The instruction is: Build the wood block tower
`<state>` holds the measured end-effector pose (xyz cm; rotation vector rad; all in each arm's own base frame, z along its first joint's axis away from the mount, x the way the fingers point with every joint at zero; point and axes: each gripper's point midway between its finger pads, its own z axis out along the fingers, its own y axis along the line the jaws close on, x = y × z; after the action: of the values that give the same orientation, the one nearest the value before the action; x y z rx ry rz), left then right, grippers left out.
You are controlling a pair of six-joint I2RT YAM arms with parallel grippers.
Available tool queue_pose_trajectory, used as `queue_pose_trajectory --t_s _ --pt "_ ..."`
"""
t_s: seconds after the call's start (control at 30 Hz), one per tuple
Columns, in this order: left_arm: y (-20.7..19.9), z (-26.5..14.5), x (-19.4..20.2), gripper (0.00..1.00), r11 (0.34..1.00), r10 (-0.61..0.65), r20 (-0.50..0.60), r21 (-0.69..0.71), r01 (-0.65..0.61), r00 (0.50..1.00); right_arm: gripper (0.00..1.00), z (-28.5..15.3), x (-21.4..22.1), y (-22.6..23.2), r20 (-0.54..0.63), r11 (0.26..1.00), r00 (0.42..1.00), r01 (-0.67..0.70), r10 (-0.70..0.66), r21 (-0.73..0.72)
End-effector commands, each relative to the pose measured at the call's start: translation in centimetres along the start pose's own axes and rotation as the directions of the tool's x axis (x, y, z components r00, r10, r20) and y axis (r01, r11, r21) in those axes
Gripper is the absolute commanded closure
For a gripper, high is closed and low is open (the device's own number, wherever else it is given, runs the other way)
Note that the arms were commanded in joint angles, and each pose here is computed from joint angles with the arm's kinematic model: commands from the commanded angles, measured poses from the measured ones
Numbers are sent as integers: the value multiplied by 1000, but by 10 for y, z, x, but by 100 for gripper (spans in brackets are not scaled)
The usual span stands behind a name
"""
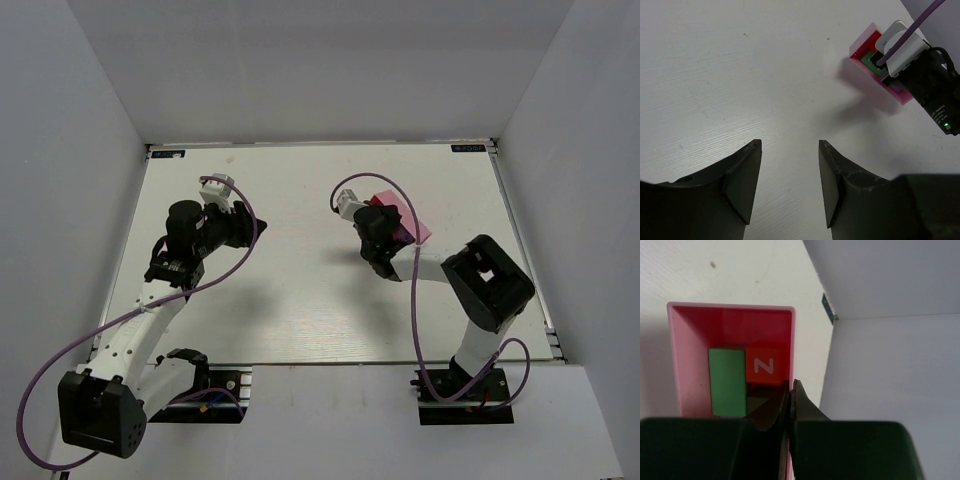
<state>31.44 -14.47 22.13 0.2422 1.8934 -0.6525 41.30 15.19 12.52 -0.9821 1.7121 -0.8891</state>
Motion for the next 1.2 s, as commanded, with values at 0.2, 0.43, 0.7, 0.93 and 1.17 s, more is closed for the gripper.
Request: queue_pose_trajectory --t_s 0.2,0.43,0.7,0.93,1.17 --pt "-2 -8 -23 41 999 33 58 -20 -32 998 100 -10 -21 -42 52 927 990 103 -130 361" --pt "-2 -8 -23 41 999 33 58 -20 -32 998 100 -16 -24 -33 48 869 975 171 -217 464" --pt "-2 -8 -23 41 999 33 58 -20 -32 998 86 -16 -22 -21 27 860 963 227 -269 457" --pt "-2 -8 -23 41 999 33 58 -20 -32 998 54 -16 -17 -10 27 876 958 249 -285 413" --pt "-2 -8 -23 40 999 33 58 -20 -32 998 30 -24 -15 -13 34 891 961 241 -275 385"
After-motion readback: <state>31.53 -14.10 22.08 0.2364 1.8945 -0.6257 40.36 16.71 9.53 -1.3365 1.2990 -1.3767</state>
